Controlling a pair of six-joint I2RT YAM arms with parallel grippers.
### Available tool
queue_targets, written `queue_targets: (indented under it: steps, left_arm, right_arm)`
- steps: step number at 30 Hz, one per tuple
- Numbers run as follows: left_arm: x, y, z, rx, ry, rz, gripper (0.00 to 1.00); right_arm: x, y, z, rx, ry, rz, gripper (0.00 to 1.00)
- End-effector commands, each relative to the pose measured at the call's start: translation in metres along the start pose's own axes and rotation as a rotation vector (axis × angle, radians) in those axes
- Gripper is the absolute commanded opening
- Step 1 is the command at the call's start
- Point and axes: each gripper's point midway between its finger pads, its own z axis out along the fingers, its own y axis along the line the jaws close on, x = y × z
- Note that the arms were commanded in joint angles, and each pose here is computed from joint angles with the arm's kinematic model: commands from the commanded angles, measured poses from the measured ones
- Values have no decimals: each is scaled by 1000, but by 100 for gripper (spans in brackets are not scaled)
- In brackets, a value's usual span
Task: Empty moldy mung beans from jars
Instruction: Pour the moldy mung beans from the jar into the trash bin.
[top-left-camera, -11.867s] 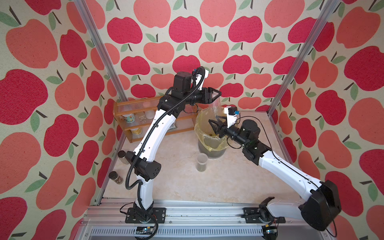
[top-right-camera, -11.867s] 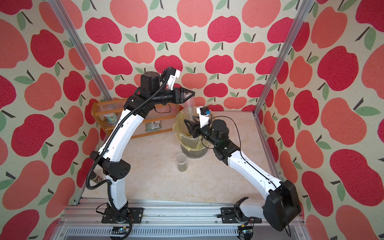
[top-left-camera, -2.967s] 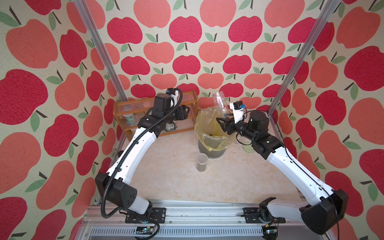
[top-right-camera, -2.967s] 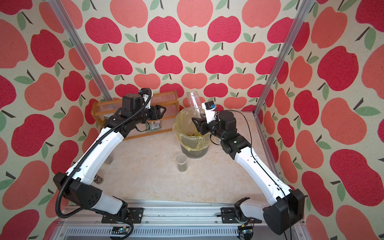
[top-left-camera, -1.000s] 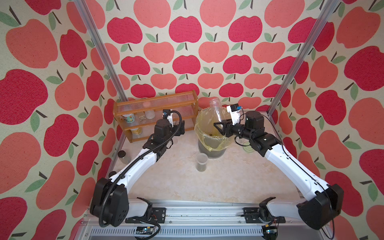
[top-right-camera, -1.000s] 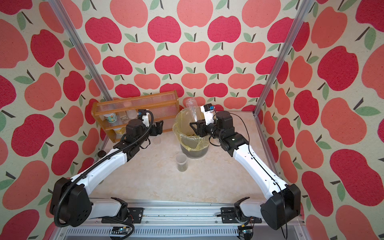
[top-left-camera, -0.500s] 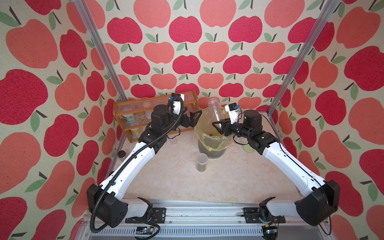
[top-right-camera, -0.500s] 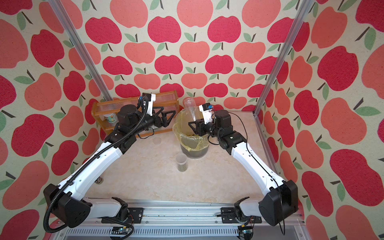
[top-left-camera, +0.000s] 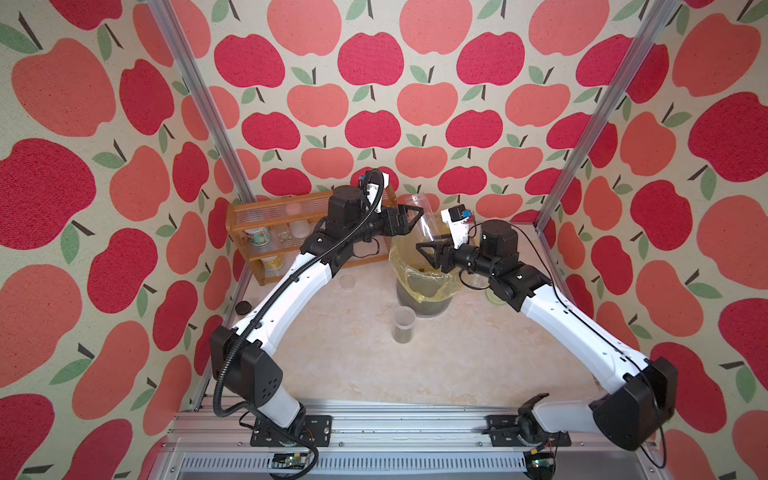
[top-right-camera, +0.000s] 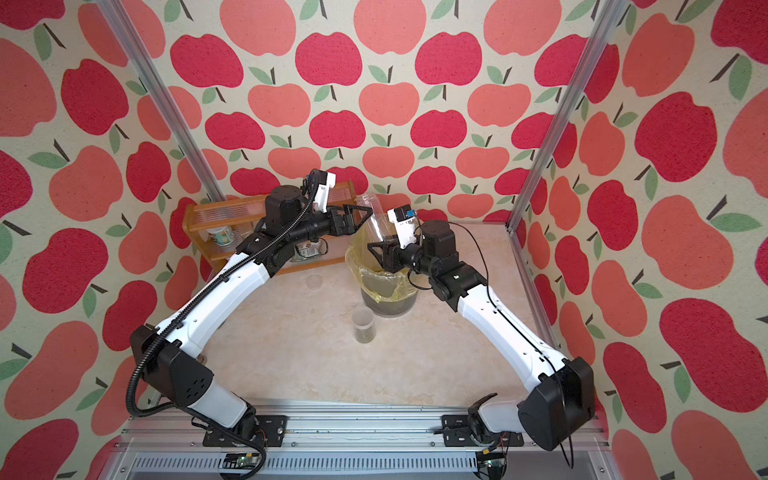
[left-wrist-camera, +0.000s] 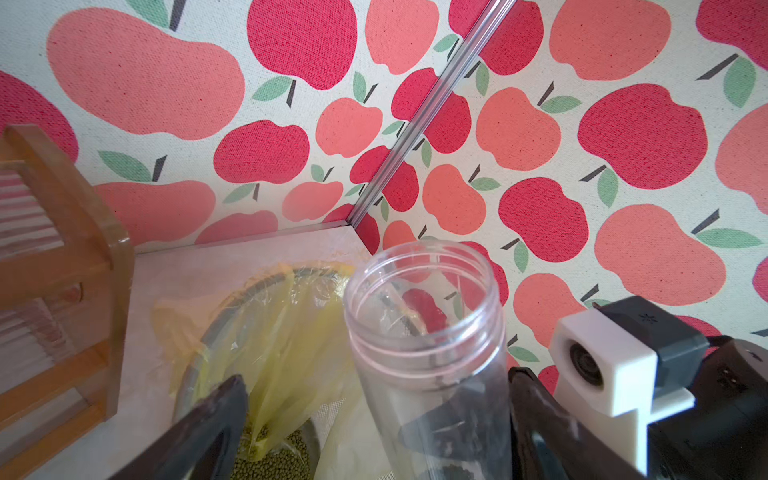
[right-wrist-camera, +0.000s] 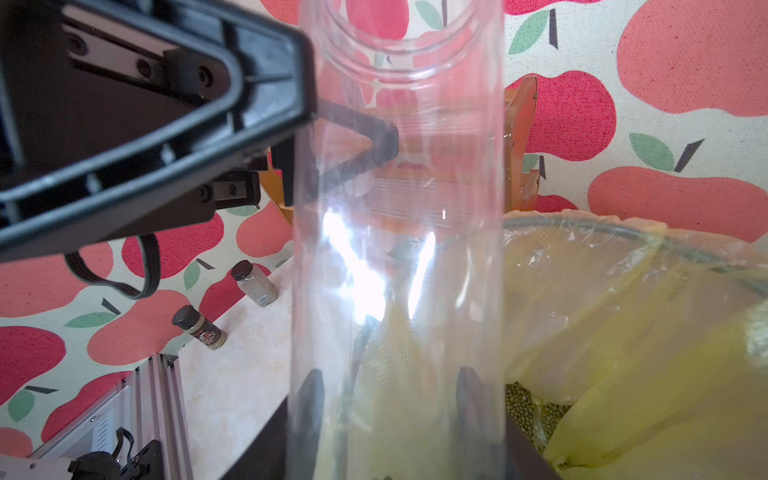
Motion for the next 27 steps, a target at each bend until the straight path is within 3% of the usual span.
queue_targets:
  steps: [1, 7, 14, 17, 25, 27]
  left_arm:
    - [3, 1, 11, -4, 38, -9, 98]
    - [19, 4, 37, -12, 128, 14, 95]
    - [25, 18, 44, -64, 140, 14, 74]
    - [24, 19, 42, -77, 144, 23, 70]
    - [10, 24, 34, -96, 120, 1, 59]
    - [4, 24, 32, -88, 104, -5, 49]
  right_arm:
    - [-17, 9, 0, -23, -65, -65, 38]
    - [-20, 8, -1, -2, -44, -112, 38]
    - [-23, 3, -6, 42, -64, -125, 38]
    - [-24, -3, -9, 70, -76, -124, 39]
    - [-27, -15, -16, 117, -122, -107, 47]
    - [-27, -19, -17, 128, -136, -101, 50]
